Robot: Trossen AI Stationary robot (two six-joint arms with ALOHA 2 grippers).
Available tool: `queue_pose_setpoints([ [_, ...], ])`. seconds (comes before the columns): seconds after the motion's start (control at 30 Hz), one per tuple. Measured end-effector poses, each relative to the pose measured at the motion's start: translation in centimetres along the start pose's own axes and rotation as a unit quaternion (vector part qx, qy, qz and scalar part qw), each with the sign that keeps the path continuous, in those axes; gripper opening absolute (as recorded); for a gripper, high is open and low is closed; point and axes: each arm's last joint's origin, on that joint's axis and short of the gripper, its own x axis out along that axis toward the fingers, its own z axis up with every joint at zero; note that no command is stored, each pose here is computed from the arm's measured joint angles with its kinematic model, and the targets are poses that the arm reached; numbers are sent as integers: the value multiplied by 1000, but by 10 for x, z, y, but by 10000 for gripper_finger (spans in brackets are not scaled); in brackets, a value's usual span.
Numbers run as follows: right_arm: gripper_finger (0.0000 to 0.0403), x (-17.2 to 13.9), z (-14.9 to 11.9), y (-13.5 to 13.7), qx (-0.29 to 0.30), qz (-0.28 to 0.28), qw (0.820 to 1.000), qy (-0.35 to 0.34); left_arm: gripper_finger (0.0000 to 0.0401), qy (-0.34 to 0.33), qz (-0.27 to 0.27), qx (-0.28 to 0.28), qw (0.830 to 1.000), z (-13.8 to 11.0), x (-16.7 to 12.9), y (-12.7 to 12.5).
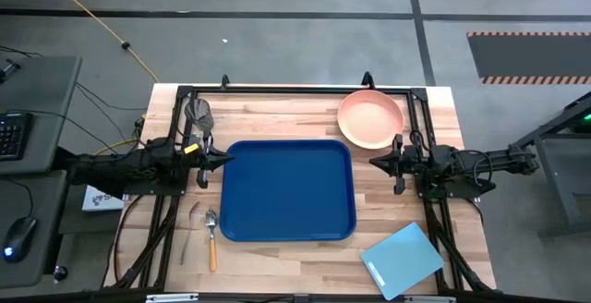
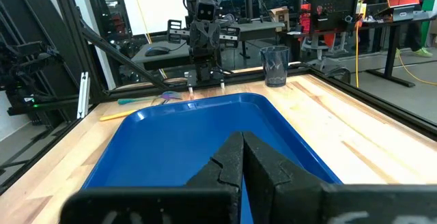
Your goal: Pick and place plate/cup/fork/spoon on tray
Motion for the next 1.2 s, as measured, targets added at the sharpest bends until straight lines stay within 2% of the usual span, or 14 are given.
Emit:
queue_pose_setpoints([
  [0.33,0,0,0,0,0,0,1000,0,0,-5,-1,0,1000,1,0,0],
  [0.43,0,0,0,0,0,0,1000,0,0,-28,5,-2,1000,5,0,0],
  [0.5,0,0,0,0,0,0,1000,0,0,-78,3,-8,997,14,-1,-2],
  [0.57,0,0,0,0,0,0,1000,0,0,-158,-1,-11,987,29,-5,-4],
  [0.63,0,0,0,0,0,0,1000,0,0,-238,2,-21,971,43,-10,-6],
  [0.7,0,0,0,0,0,0,1000,0,0,-319,31,-47,946,57,-18,-6],
  [0.77,0,0,0,0,0,0,1000,0,0,-348,76,-101,929,66,-19,-4],
  [0.8,0,0,0,0,0,0,1000,0,0,-330,96,-116,932,68,-15,-4],
  [0.9,0,0,0,0,0,0,1000,0,0,-209,131,-108,963,74,7,-5],
  [0.93,0,0,0,0,0,0,1000,0,1,-169,143,-112,969,76,16,-6],
  [1.1,0,0,0,0,0,0,1000,0,23,-56,192,-149,968,105,67,-9],
  [1.2,0,0,0,0,0,0,1000,0,56,71,223,-130,964,122,89,-6],
])
